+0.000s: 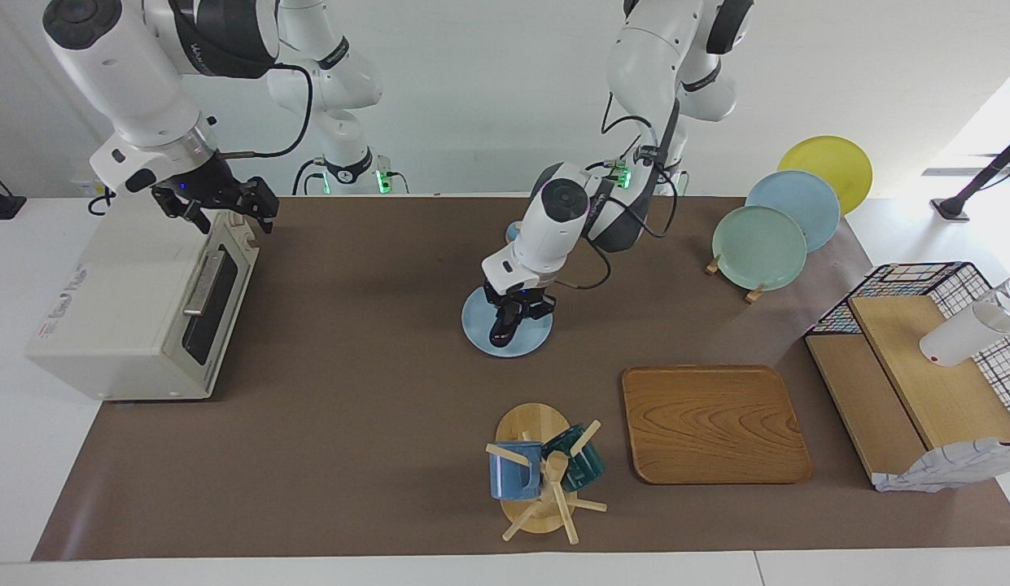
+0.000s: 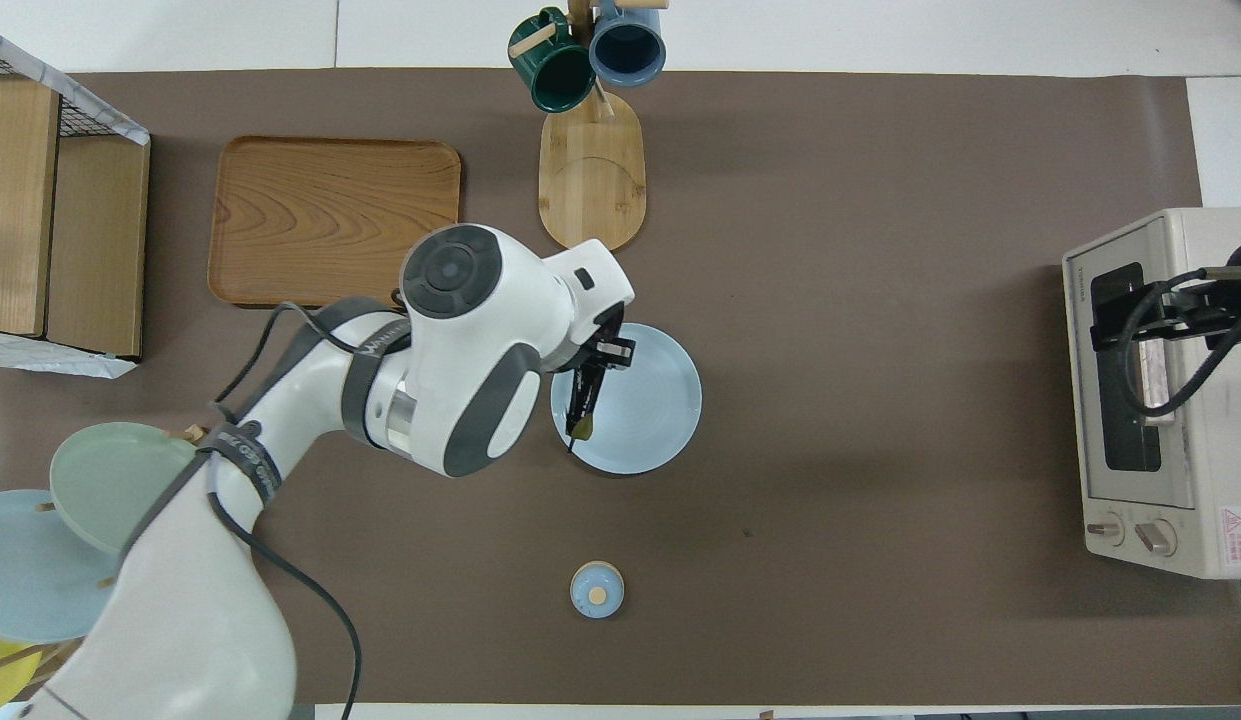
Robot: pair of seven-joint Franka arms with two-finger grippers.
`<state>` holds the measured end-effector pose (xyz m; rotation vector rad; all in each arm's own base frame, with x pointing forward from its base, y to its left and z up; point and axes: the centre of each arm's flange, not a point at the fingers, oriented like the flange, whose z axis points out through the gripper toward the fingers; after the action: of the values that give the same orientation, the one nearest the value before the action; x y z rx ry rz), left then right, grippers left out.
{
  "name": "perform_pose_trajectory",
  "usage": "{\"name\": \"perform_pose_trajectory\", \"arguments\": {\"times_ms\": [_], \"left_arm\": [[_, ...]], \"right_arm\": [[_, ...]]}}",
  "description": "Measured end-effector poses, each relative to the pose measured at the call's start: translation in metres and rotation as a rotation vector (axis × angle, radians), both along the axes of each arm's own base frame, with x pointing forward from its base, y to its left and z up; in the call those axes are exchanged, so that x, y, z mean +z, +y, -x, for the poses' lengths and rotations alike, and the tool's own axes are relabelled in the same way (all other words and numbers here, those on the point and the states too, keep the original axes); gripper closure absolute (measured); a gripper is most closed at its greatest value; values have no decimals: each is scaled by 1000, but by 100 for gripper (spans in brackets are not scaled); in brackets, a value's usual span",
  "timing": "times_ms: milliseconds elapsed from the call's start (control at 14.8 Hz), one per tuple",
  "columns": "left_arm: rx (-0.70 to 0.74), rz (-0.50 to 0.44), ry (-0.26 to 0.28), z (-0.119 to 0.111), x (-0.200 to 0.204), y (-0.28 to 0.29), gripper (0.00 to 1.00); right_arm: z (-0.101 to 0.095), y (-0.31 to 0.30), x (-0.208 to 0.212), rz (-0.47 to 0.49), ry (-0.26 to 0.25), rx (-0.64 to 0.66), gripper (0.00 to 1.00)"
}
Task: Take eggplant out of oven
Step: 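Carry the eggplant to the wooden tray with the left gripper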
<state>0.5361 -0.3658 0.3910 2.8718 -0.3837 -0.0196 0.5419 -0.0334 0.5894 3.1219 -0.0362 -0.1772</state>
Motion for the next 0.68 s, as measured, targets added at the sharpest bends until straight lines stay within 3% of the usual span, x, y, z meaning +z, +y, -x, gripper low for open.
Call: {"name": "perform_pose_trajectory", "arguments": {"times_ms": [136,271,407,678], "left_arm": [[96,-7,8,-42,31,64,59],[189,-59,-9,-81,35,146,59],[259,-95,-10,-113,18,213,59],[307,-97,-30,-174,-33,272,59]], "right_arm": [[1,-3,1,0,-2,-6,0],[1,0,2,0,-3,-1,0],[1,1,2,0,-3,2,0],[1,1,1,0,-3,1,0]]}}
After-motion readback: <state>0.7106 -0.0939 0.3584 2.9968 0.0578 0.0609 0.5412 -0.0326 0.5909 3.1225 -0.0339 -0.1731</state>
